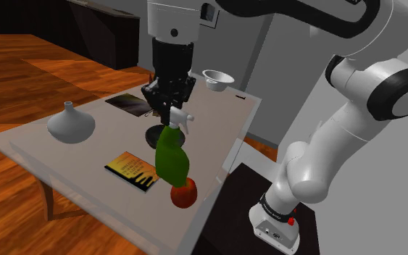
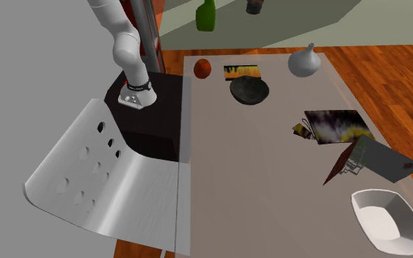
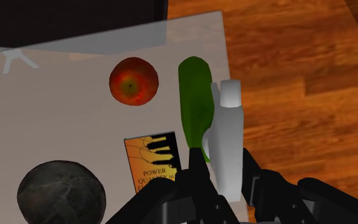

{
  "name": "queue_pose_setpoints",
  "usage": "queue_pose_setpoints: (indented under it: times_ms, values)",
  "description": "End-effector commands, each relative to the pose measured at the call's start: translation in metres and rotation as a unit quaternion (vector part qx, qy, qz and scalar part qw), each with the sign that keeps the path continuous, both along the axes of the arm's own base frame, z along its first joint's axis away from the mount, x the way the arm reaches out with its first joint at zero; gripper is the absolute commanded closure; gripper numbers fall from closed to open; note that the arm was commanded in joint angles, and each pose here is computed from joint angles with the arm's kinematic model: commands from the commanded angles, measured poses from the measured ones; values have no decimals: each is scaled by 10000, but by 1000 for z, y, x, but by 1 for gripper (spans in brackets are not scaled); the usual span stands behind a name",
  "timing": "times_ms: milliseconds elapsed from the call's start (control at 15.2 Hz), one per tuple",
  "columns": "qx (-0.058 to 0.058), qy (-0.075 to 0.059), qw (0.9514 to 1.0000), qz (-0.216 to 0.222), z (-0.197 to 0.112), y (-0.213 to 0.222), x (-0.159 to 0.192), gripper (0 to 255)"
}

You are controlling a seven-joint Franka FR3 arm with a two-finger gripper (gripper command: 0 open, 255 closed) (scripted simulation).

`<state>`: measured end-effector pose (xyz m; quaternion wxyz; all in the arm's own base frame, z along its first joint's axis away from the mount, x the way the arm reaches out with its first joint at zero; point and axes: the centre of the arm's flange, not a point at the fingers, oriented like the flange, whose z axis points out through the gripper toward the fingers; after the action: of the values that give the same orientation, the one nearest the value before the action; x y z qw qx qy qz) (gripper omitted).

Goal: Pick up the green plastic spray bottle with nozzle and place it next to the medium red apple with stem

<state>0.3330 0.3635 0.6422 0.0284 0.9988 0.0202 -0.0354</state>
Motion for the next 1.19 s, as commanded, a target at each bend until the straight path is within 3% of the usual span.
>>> queue_pose_setpoints:
  times_ms: [0,1122]
  values:
    - [2,-3,10000,0,-10,-1,0,255]
    - [2,-3,10000,0,-100,-1,0,255]
